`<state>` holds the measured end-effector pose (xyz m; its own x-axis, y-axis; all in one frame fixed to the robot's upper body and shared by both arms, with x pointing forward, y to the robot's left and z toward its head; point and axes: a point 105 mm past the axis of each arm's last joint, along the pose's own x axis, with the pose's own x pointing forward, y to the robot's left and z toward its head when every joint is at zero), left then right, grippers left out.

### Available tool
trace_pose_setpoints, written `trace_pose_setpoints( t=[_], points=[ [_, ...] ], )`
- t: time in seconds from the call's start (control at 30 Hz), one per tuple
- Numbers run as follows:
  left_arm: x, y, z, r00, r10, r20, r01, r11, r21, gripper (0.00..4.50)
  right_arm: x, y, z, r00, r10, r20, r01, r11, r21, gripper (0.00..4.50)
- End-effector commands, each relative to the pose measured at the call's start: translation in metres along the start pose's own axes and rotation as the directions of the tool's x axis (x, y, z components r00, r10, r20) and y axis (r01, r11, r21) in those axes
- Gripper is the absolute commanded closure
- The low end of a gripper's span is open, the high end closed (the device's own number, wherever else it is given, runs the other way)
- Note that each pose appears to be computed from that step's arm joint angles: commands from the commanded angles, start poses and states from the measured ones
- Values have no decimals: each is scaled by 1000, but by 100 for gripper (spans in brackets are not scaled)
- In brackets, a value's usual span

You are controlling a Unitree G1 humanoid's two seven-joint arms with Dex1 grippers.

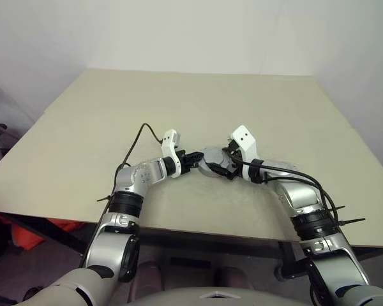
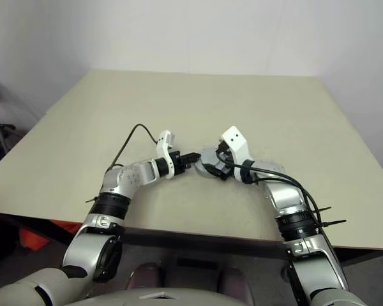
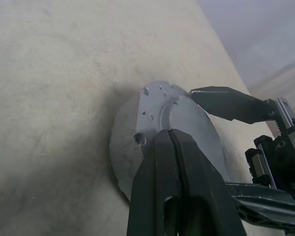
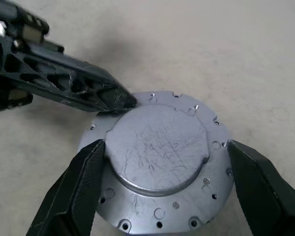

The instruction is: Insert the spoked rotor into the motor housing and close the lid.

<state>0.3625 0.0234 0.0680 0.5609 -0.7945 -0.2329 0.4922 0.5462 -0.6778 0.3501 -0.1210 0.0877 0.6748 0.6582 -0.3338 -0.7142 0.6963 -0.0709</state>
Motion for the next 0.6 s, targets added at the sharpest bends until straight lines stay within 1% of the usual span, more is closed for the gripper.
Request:
trace_pose_setpoints(
  t=[0.03,0.13,0.2,0.23,0.3,0.33,0.4,0.47,0.5,0.6],
  points=[
    [0,3,-16,998,9,-66,-10,1000,-23,450,-28,-8,49,987,-14,162,16,1000,-15,2],
    [0,3,-17,998,11,-68,-12,1000,-24,450,-43,-15,63,973,-34,228,15,996,88,2],
    [1,3,-18,997,10,-70,-12,1000,-24,450,-53,-27,65,965,-88,246,32,974,225,2],
    [1,3,-18,997,10,-70,-11,1000,-24,450,-56,-31,64,965,-108,241,40,962,269,2],
    [2,2,-18,997,9,-72,-11,1000,-24,450,-60,-43,51,970,-162,181,80,917,390,2],
    [2,2,-18,997,7,-72,-9,1000,-24,450,-63,-51,39,971,-198,135,107,864,492,2],
    [3,1,-18,997,6,-72,-7,1000,-23,450,-66,-56,22,974,-217,67,126,761,636,2],
    [3,1,-18,997,7,-72,-9,1000,-22,450,-67,-53,12,979,-205,26,125,687,716,2],
    [3,2,-18,997,8,-71,-9,1000,-21,450,-68,-47,5,984,-176,6,109,640,760,2],
    [2,3,-17,998,12,-67,-14,1000,-20,450,-67,-30,-5,994,-104,-28,82,565,821,2]
  ],
)
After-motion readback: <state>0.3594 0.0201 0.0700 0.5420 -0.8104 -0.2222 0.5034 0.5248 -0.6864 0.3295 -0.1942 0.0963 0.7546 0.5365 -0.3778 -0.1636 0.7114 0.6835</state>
